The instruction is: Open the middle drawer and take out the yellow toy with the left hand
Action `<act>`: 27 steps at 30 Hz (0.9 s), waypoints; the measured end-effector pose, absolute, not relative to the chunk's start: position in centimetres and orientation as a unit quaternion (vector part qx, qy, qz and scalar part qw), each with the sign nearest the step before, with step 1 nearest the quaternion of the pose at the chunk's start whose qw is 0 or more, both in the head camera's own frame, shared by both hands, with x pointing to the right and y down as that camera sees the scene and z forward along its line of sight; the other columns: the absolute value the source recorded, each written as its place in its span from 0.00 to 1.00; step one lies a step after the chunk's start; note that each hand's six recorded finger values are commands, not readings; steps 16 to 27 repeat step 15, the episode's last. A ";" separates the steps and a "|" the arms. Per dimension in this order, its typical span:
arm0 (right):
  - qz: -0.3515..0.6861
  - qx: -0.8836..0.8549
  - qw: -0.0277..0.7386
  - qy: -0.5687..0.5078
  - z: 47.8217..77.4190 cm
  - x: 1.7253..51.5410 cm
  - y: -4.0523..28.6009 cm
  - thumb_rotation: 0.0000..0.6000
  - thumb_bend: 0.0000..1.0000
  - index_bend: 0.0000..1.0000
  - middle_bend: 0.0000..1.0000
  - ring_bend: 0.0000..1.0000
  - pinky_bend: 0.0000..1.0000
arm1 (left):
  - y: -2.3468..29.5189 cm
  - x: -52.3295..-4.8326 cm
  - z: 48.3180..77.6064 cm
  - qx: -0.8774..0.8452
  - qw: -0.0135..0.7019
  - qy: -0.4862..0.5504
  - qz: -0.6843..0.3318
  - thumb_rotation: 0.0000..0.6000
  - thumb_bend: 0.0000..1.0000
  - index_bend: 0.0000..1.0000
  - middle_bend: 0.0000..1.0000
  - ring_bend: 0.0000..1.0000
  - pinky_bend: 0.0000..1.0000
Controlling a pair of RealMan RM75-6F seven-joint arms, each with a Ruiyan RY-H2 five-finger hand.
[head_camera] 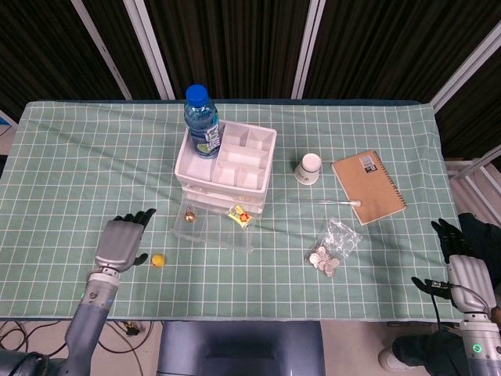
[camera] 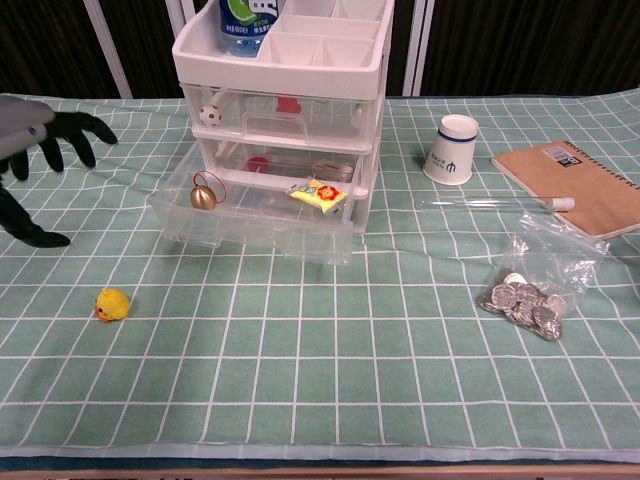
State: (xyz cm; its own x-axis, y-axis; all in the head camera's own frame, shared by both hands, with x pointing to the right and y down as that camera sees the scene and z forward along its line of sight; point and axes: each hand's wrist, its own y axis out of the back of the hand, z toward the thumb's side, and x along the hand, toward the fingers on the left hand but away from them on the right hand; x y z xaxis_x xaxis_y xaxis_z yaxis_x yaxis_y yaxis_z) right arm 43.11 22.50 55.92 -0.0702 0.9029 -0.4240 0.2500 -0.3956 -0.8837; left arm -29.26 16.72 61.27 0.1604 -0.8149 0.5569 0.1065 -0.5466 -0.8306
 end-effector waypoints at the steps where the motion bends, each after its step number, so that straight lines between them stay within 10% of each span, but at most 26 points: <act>1: 0.563 -0.617 0.293 -0.465 55.9 43.1 22.5 1.00 0.06 0.00 0.00 0.00 0.22 | 16.9 -29.9 60.7 -0.652 0.395 0.283 -0.581 1.00 0.12 0.00 0.00 0.00 0.06; 15: 0.565 -0.609 0.325 -0.451 55.9 42.8 22.5 1.00 0.06 0.00 0.00 0.00 0.22 | 21.4 -43.0 56.4 -0.573 0.431 0.392 -0.576 1.00 0.09 0.00 0.00 0.00 0.00; 27: 0.565 -0.609 0.325 -0.451 55.9 42.8 22.5 1.00 0.06 0.00 0.00 0.00 0.22 | 21.4 -43.0 56.4 -0.573 0.431 0.392 -0.576 1.00 0.09 0.00 0.00 0.00 0.00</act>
